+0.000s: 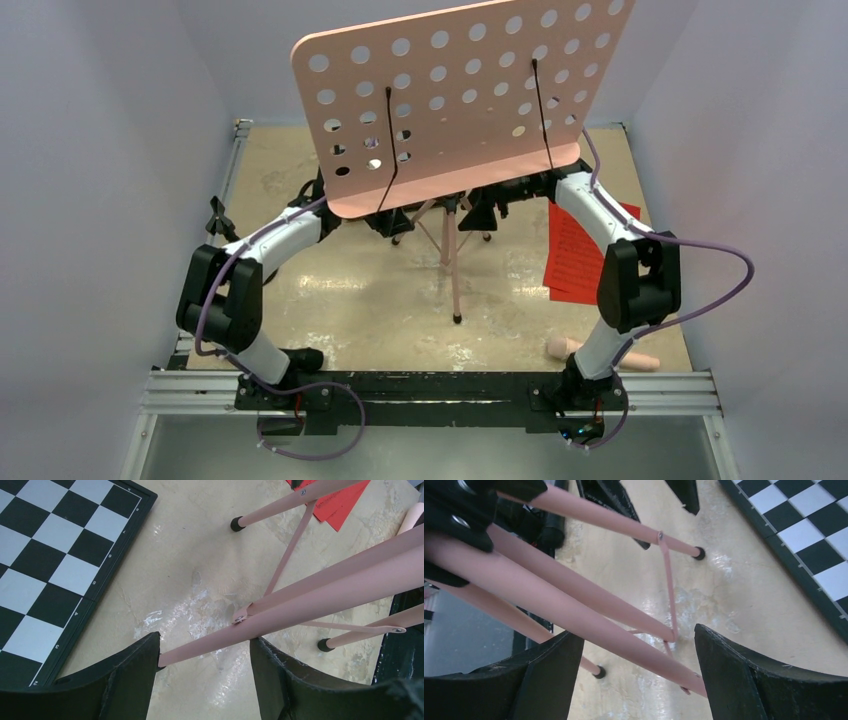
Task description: Pack up the instrument practice props
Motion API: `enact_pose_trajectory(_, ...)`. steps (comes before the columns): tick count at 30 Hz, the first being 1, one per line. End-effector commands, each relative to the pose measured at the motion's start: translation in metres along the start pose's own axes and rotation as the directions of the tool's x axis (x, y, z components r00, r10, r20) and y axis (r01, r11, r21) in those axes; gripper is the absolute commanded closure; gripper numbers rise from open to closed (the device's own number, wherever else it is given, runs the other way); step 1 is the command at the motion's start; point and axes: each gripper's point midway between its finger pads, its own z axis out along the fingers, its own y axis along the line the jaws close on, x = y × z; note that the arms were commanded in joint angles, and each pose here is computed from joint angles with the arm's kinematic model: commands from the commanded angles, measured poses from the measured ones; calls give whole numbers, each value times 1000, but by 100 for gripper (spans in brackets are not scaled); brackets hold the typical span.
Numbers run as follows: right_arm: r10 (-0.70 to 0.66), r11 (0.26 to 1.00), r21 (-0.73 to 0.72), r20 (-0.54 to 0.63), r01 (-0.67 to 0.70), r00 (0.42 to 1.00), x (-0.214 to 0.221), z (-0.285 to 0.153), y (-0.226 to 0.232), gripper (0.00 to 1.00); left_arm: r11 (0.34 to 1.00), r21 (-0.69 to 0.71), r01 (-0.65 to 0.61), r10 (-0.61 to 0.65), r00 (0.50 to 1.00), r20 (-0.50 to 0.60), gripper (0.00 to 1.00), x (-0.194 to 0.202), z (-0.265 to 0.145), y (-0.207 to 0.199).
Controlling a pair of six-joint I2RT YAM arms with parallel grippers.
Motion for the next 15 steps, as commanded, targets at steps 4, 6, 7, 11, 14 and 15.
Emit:
enact_pose_trajectory(4, 21, 999, -48, 28, -20, 999, 6, -2, 30, 19, 990, -133, -55, 67, 994, 87, 31, -40, -12, 44)
enact_pose_trajectory(6, 35, 999, -42, 26, -34, 999, 10, -3, 35, 20, 988, -145, -56, 70, 993, 95, 31, -43, -13, 49)
enact_pose_trajectory(7, 36, 999, -41, 27, -35, 999, 12, -4, 37, 20, 986, -152, -61, 77, 992, 103, 31, -46, -14, 52)
enact_pose_trajectory(11, 61, 998, -31, 18, -60, 998, 21, -2, 46, 21, 984, -160, -78, 97, 989, 116, 31, -55, -12, 58)
enact_pose_trajectory(14, 96, 995, -20, 8, -96, 995, 32, 1, 49, 22, 987, -142, -76, 92, 990, 109, 31, -57, -10, 57)
enact_pose_trajectory(15, 110, 994, -14, 12, -110, 994, 34, 2, 49, 23, 989, -137, -51, 64, 994, 92, 31, -52, -11, 56)
